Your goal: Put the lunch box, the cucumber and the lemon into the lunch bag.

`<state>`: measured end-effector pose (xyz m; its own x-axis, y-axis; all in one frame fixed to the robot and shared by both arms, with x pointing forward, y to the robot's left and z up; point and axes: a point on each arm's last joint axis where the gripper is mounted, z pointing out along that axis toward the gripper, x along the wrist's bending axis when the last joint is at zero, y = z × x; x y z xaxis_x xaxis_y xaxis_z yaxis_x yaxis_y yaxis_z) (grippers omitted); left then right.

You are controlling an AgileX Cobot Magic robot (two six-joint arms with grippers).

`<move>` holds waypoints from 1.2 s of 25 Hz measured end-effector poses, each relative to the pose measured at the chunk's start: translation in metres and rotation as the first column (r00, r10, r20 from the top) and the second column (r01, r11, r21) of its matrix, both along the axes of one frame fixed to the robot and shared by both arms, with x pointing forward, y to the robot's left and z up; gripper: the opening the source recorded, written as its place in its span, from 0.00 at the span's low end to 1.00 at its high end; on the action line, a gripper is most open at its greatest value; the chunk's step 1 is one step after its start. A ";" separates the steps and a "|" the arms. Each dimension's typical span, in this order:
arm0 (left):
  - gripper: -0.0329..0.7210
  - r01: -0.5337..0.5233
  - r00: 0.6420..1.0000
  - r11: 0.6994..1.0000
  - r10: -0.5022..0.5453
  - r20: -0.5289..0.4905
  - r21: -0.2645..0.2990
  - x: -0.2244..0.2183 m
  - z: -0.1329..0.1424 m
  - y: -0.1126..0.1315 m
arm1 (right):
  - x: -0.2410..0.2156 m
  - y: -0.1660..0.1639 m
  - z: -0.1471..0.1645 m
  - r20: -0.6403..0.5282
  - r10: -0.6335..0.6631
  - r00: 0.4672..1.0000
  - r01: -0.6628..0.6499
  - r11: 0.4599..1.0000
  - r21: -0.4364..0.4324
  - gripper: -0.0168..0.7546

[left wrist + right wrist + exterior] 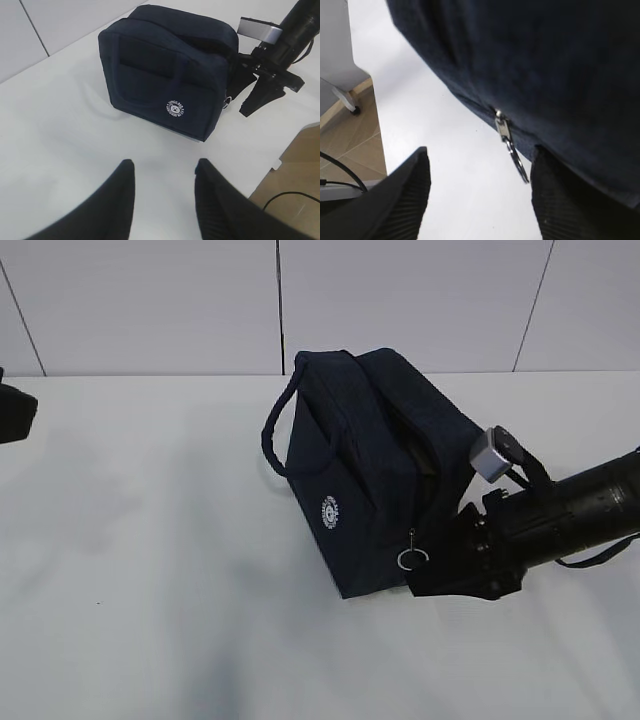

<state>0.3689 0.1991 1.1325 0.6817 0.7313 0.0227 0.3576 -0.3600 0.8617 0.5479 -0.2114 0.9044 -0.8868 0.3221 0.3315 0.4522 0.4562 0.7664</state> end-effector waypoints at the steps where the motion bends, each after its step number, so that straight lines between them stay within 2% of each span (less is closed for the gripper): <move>1: 0.43 0.000 1.000 1.000 0.000 -0.002 0.001 0.000 0.000 0.000 | 0.000 0.000 0.000 0.000 -0.005 1.000 0.005 1.000 0.004 0.64; 11: 0.43 0.004 1.000 1.000 -0.004 -0.016 0.011 -0.001 -0.002 0.000 | 0.000 0.001 0.001 -0.004 -0.003 1.000 0.003 1.000 0.019 0.64; 18: 0.43 0.006 1.000 1.000 -0.005 -0.023 0.016 -0.001 -0.002 0.000 | -0.002 0.003 0.003 -0.011 0.018 1.000 -0.018 0.999 0.044 0.58; 26: 0.43 0.007 1.000 1.000 -0.007 -0.029 0.021 -0.002 -0.003 0.001 | -0.001 0.004 -0.022 -0.094 0.011 0.996 -0.006 0.999 0.053 0.56; 30: 0.43 0.008 0.999 1.000 -0.007 -0.031 0.022 -0.002 -0.003 0.001 | 0.000 0.006 -0.023 -0.107 -0.005 0.994 0.015 0.996 0.093 0.52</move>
<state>0.3670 0.1998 1.1295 0.6877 0.7257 0.0176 0.3815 -0.3819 0.8418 0.5480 -0.2057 0.8819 -0.8417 0.2937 0.4532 0.5378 0.3795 0.7529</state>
